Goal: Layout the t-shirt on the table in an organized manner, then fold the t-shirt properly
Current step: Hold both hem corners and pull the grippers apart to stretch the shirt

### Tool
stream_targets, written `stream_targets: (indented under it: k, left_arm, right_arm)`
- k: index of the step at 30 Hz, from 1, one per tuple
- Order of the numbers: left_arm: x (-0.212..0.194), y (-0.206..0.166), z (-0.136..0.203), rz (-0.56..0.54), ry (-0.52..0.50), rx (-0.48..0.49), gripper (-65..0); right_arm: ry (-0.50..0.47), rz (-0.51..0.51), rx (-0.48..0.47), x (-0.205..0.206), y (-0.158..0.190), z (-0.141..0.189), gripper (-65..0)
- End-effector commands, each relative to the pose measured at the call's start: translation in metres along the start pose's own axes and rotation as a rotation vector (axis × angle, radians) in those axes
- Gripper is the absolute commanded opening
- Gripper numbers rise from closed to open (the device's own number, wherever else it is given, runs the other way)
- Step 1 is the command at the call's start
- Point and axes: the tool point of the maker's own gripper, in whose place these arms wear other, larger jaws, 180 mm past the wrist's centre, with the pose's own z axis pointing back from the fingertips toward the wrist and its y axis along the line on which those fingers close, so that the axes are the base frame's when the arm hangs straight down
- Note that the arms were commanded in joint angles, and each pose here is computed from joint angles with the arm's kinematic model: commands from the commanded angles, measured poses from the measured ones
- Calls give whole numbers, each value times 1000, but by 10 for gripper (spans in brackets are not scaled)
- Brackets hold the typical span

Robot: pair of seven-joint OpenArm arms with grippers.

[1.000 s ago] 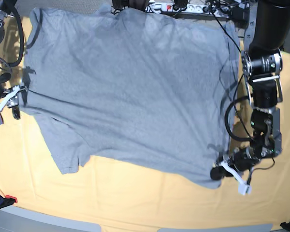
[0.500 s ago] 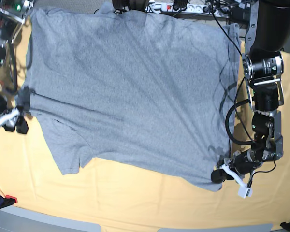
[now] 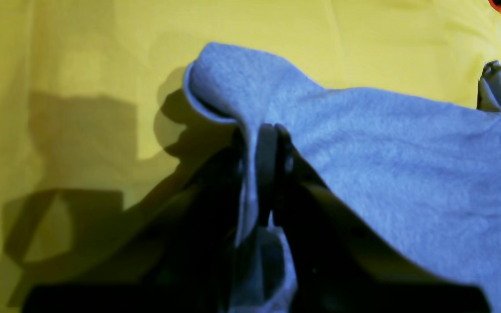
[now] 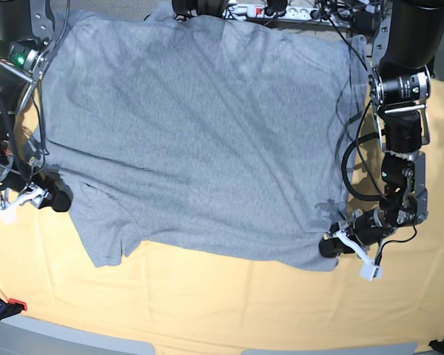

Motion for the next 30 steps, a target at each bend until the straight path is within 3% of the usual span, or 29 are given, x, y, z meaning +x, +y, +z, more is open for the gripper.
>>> stream_targets:
  k: [1, 5, 9, 11, 14, 15, 21, 30]
  left_arm:
    - [32, -3, 7, -24, -78, -10, -650]
    - [32, -3, 7, -24, -78, -10, -650]
    - [32, -3, 7, -23, -78, -11, -650]
    - [32, -3, 7, -23, -77, -10, -650]
    - [32, -3, 7, -23, -79, -11, -650]
    - [33, -3, 7, -23, -80, -11, -650]
    - [43, -7, 7, -18, -108, -26, -650]
    - [94, -17, 14, -69, -182, -35, -650]
  right_arm:
    - [-14, 52, -3, 17, 4, 3, -290]
    - [45, 166, -68, 7, 1, -13, -290]
    - [40, 195, -138, 8, -7, -18, -302]
    - [38, 209, -128, 9, -5, -18, -387]
    - [34, 242, -99, 13, 1, -19, -609]
    - [29, 244, -98, 16, 2, -19, -650]
    - [-40, 284, -87, 58, 17, -18, -650]
    - [-119, 393, -127, 128, 38, -9, -650]
